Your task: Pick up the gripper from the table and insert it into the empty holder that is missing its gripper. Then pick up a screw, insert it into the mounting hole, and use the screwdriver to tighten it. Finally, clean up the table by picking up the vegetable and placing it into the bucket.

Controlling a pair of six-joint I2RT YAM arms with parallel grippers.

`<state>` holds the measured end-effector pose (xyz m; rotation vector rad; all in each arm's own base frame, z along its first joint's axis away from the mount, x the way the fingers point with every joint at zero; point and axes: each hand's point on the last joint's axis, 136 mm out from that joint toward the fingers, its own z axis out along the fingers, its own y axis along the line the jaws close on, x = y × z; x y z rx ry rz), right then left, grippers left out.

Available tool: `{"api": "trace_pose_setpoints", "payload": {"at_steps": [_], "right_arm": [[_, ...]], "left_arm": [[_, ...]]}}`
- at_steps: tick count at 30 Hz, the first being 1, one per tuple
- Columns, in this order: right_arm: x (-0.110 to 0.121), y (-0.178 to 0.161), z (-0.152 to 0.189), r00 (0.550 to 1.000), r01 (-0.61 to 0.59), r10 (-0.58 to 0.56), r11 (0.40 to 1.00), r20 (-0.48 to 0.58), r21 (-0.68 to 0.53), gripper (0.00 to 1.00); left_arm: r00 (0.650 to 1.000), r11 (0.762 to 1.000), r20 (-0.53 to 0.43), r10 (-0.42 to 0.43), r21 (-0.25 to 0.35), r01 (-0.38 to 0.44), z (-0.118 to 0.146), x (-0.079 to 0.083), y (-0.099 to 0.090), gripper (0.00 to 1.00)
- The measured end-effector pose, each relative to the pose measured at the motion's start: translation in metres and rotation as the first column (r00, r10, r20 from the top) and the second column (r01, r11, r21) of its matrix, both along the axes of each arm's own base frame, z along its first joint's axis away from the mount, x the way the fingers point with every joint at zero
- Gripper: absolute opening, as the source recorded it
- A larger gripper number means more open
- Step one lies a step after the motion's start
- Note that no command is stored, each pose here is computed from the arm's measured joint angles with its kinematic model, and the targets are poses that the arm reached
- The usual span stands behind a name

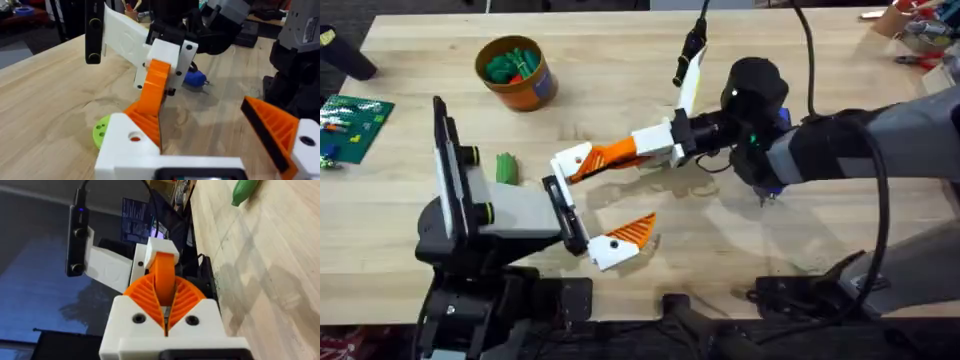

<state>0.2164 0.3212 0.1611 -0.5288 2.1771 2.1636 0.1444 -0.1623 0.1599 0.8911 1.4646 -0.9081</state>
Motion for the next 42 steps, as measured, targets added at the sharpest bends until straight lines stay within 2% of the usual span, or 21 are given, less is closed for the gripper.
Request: {"api": "trace_pose_setpoints", "payload": {"at_steps": [15, 38, 40, 42], "right_arm": [[0.007, -0.001, 0.000, 0.987, 0.136, -0.135, 0.991, -0.086, 0.011, 0.017], [0.008, 0.012, 0.000, 0.977, 0.195, -0.193, 0.981, -0.091, 0.009, 0.015], [0.008, 0.012, 0.000, 0.977, 0.196, -0.194, 0.981, -0.091, 0.009, 0.055], [0.009, 0.013, -0.001, 0.974, 0.204, -0.203, 0.979, -0.096, 0.005, 0.216]], "left_arm": [[1.000, 1.000, 0.003, 0.028, 0.002, -0.028, 0.000, 0.004, 0.002, 0.984], [0.998, 0.998, -0.007, 0.069, 0.000, -0.069, 0.000, 0.011, 0.006, 0.986], [0.998, 0.998, -0.007, 0.070, 0.000, -0.070, 0.000, 0.011, 0.006, 0.986], [0.998, 0.998, -0.006, 0.065, 0.000, -0.065, 0.000, 0.010, 0.006, 0.986]]}}
